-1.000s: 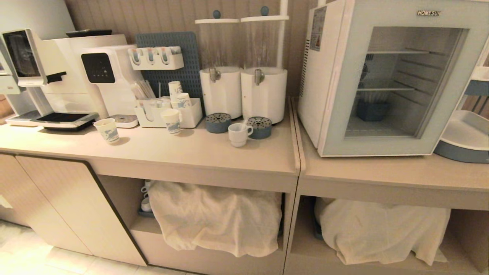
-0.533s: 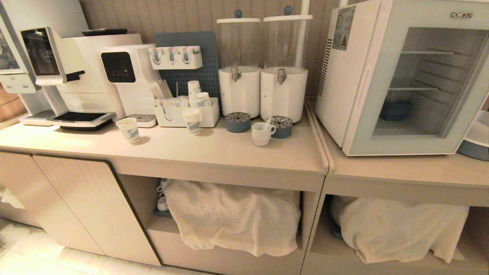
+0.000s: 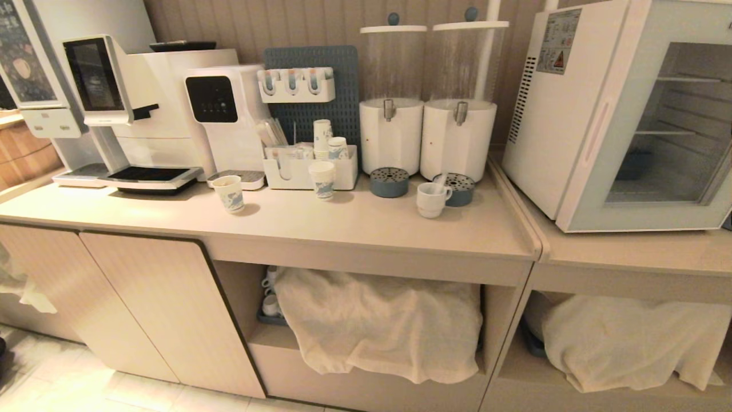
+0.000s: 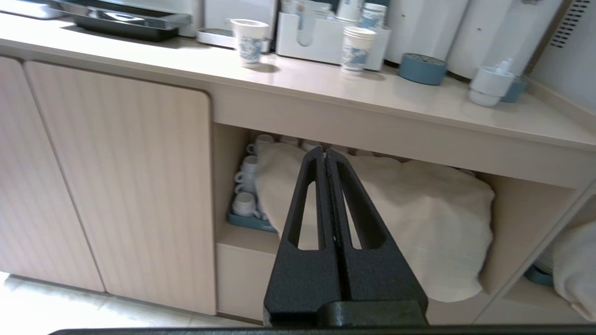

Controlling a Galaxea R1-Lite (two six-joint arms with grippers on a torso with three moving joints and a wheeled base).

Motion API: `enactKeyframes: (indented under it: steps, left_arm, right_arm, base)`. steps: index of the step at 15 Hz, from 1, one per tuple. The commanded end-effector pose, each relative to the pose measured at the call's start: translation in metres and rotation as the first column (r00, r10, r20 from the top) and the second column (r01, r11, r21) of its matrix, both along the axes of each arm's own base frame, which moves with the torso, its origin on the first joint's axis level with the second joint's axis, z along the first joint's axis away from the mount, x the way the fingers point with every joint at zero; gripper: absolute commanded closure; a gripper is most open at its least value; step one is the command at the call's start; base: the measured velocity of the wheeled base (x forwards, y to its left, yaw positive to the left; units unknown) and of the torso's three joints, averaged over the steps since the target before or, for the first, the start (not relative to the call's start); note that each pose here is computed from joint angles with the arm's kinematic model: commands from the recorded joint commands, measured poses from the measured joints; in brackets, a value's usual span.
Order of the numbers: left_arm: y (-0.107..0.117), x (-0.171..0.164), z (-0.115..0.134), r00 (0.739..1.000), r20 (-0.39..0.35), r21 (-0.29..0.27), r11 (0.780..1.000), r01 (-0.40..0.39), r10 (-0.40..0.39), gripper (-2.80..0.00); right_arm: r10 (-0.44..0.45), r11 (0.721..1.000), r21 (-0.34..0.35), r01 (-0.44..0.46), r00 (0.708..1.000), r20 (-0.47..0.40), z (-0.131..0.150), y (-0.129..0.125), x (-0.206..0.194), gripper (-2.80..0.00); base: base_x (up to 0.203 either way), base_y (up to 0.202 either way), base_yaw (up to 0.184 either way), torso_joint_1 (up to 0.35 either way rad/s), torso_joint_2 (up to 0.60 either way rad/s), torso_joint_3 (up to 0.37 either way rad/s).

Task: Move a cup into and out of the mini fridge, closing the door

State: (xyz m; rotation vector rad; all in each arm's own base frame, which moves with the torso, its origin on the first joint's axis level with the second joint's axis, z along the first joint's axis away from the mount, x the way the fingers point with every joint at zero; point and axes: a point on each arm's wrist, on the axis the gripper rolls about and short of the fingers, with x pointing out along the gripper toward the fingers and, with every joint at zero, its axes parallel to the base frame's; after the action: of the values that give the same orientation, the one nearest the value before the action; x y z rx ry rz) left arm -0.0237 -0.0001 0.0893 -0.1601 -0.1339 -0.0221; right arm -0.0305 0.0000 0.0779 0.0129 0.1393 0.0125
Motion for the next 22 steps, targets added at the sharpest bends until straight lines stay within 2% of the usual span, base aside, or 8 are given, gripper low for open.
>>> enactKeyframes:
  steps: [1, 16, 22]
  left_arm:
    - [0.0, 0.0029, -0.0111, 0.999, -0.034, -0.002, 1.0, 0.0, 0.0, 0.0]
    - [0.0, 0.0029, -0.0111, 0.999, -0.034, -0.002, 1.0, 0.001, -0.001, 0.0]
    - [0.0, 0.0029, -0.0111, 0.999, -0.034, 0.0, 1.0, 0.0, 0.0, 0.0]
  right_arm:
    - [0.0, 1.0, 0.002, 0.0, 1.0, -0.003, 0.0, 0.0, 0.0002, 0.0]
    - [0.0, 1.0, 0.004, 0.0, 1.0, -0.002, 0.0001, 0.0, 0.0002, 0.0]
    - [0.001, 1.0, 0.004, -0.001, 1.0, 0.006, -0.0004, 0.0, -0.0003, 0.0]
  base:
    - [0.0, 0.197, -0.003, -0.002, 0.0, -0.002]
    - [0.0, 0.191, -0.001, 0.002, 0.0, 0.003]
    - [0.0, 0.037, -0.001, 0.0, 0.0, 0.001]
